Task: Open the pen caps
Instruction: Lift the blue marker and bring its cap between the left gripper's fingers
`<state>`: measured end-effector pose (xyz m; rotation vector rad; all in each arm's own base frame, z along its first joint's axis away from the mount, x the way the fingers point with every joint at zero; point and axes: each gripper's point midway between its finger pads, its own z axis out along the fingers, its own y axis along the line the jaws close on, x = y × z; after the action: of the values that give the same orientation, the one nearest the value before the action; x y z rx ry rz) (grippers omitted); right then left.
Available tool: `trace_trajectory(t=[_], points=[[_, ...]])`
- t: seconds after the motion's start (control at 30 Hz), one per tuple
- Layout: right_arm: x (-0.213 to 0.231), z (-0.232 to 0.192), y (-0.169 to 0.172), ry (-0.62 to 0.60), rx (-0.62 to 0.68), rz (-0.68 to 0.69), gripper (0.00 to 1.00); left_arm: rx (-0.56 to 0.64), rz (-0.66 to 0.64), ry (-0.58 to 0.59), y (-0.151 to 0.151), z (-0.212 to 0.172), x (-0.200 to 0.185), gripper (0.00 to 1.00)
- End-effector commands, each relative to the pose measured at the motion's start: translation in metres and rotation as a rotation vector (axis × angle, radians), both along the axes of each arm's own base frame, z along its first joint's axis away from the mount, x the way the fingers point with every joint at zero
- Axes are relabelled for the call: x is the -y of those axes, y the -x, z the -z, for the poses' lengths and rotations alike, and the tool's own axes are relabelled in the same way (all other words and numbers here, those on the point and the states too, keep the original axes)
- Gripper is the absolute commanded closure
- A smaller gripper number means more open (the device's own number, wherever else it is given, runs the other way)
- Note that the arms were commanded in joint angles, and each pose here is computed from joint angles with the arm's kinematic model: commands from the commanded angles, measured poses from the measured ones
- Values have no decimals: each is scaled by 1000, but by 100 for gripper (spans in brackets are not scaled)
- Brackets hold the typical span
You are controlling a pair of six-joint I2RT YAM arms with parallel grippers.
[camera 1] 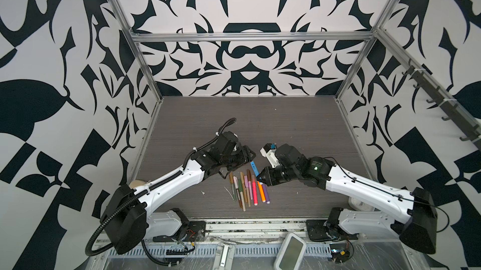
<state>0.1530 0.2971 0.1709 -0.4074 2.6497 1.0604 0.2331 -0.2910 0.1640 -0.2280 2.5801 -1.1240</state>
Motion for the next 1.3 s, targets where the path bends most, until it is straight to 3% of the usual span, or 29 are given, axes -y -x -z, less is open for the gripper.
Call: trace_trajectory(t=[0.0,0.33,0.43,0.5,0.73,1.0,1.1,1.2,1.27], points=[[-8,-12,0,-60,14,-14,100,24,14,37,-3,-15,7,42],[-11,-13,-4,-66,21,-6,100,-9,31,84,0,-11,16,72],[-11,-11,-3,-64,13,-8,100,-11,19,68,0,-7,12,71],[-11,-9,-3,-65,5,-9,100,9,7,72,0,-16,7,58],[-13,-7,0,-66,-14,-23,100,16,-5,73,-4,-20,1,59],[-18,-6,1,-77,-25,-39,100,12,16,91,-4,-22,3,84],[-17,-5,1,-73,-23,-35,100,11,22,99,-2,-22,4,100],[-16,-3,-2,-63,-16,-23,69,11,25,101,-1,-21,3,100],[-20,-4,-5,-68,-14,-22,64,12,26,104,0,-22,3,100]])
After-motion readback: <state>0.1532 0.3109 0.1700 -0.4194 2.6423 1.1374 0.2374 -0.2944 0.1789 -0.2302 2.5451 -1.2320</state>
